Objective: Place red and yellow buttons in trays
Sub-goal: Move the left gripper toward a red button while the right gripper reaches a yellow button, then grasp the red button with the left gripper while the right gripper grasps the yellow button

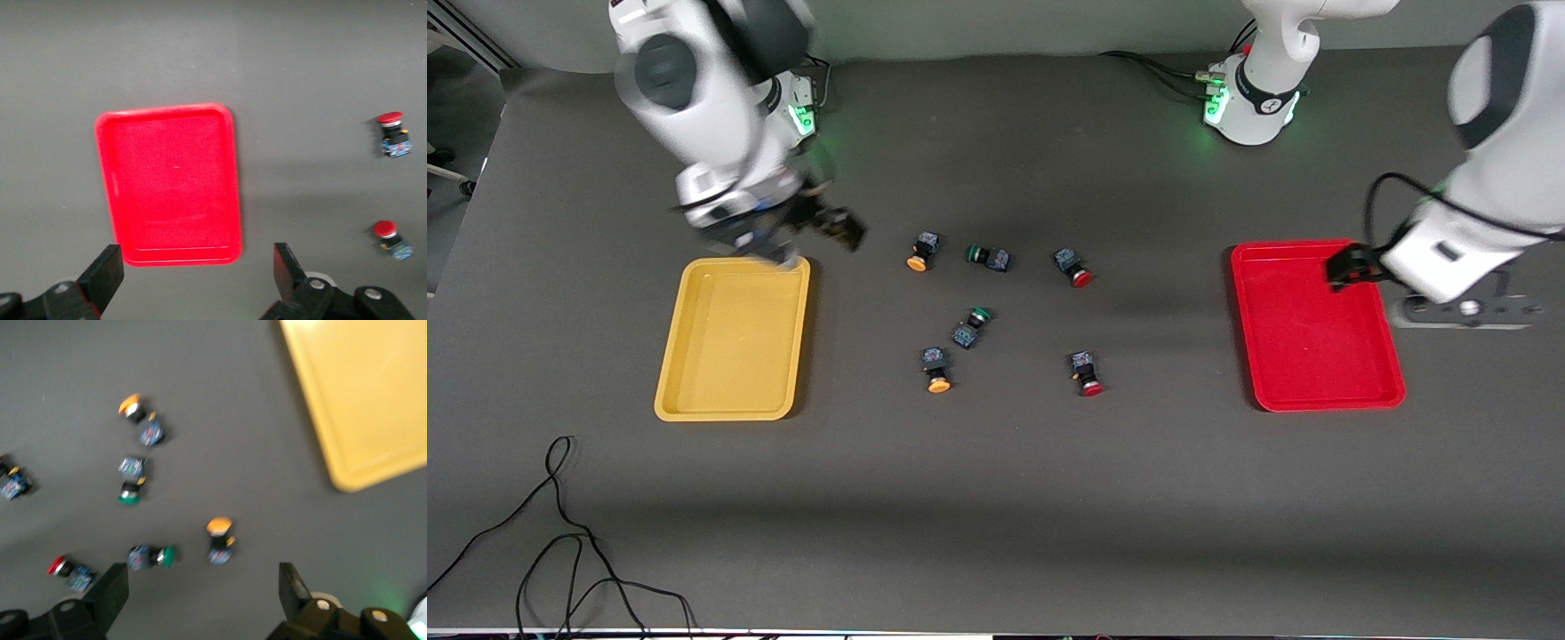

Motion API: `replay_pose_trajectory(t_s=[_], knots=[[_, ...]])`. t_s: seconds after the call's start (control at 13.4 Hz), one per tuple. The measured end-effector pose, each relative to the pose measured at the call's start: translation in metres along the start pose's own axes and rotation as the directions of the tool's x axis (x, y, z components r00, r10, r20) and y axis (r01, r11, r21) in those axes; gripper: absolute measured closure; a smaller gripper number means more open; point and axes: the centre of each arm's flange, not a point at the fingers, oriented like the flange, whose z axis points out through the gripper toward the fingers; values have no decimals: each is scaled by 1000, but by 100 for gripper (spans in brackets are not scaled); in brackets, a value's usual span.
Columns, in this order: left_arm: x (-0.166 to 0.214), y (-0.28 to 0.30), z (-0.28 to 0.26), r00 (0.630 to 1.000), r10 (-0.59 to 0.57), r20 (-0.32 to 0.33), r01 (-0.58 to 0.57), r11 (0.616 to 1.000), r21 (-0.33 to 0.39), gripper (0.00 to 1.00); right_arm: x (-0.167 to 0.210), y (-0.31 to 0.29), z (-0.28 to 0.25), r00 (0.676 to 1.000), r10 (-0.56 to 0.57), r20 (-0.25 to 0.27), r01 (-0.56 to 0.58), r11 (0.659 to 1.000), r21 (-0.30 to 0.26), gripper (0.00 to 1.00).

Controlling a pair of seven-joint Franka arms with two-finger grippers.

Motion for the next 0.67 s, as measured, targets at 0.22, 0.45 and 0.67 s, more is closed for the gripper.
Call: replay_pose_trajectory(t_s=[0.22, 0.45, 0.67], knots=[[2, 70, 32, 999, -43, 22, 43, 999, 12, 0, -69, -26, 33, 1000, 29, -7, -29, 1000, 2, 0], [-9, 135, 63, 996, -72, 58, 70, 997, 38, 0, -102, -24, 70, 999, 43, -5, -43, 999, -23, 0], [-32, 187, 87, 993, -109, 55, 106, 993, 45, 0, -118, -14, 92, 1000, 6, -28, -8, 999, -51, 0]])
